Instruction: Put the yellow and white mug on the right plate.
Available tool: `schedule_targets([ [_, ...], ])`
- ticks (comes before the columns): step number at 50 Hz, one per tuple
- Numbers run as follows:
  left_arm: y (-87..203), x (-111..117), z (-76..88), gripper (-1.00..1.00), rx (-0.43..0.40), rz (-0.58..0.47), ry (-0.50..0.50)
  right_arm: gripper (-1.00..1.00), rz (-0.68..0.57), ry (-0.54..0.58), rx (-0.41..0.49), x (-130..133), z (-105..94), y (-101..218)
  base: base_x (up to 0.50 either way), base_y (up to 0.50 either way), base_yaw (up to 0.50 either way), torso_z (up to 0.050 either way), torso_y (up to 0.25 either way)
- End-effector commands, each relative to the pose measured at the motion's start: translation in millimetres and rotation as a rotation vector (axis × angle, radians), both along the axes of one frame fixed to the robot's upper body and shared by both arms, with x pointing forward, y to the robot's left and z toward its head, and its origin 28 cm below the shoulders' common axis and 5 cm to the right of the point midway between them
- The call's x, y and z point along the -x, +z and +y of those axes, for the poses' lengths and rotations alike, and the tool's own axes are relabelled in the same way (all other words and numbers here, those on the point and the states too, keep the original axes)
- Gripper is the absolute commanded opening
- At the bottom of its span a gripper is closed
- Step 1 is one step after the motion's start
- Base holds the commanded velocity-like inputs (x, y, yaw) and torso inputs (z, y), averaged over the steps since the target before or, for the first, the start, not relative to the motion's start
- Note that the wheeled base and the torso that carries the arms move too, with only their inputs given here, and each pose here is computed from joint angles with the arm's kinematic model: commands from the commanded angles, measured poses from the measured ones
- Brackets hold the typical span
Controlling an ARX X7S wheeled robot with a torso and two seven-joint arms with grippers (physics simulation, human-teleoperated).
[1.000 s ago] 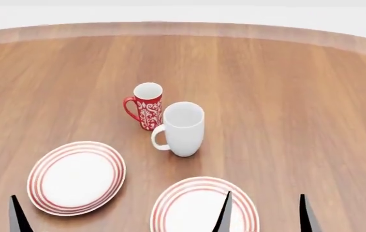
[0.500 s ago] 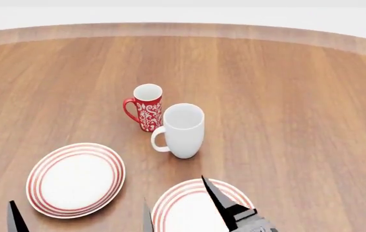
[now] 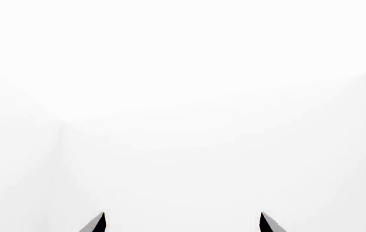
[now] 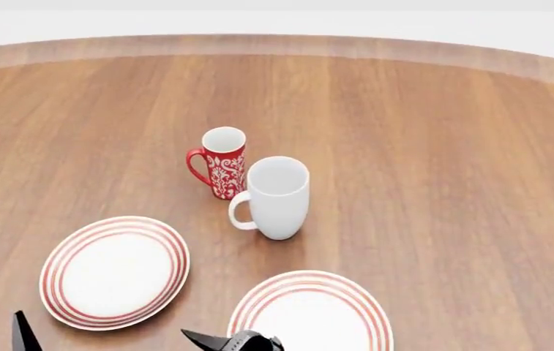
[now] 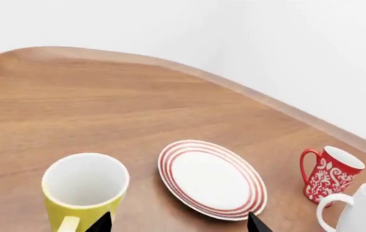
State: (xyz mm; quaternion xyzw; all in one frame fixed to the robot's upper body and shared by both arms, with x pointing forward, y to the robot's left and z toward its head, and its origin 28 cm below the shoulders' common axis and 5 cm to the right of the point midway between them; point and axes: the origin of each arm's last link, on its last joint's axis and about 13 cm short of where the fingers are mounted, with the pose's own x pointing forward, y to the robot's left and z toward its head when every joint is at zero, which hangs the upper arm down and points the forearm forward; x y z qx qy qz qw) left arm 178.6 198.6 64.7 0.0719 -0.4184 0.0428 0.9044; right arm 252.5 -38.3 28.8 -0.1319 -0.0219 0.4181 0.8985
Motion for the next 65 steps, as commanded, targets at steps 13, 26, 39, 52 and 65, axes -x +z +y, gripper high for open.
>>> schedule_targets([
  [13,-4,-3,1.3,1.00,-0.031,0.036,0.021,1.00,0.099,0.116,0.087,0,21.2,-26,0.00,0.00,0.00,0.000,0.000],
  [26,-3,-2,1.0,1.00,-0.037,0.028,0.017,1.00,0.110,0.122,0.096,-7,34.5,-30,0.00,0.00,0.00,0.000,0.000],
  [39,2,1,0.8,1.00,-0.039,0.026,0.010,1.00,0.134,0.118,0.119,-6,45.8,-45,0.00,0.00,0.00,0.000,0.000],
  [52,4,4,-0.7,1.00,-0.043,0.026,-0.001,1.00,0.164,0.149,0.117,6,63.6,-51,0.00,0.00,0.00,0.000,0.000],
  [65,2,4,-0.7,1.00,-0.045,0.033,-0.004,1.00,0.260,0.075,0.036,2,72.0,-52,0.00,0.00,0.00,0.000,0.000],
])
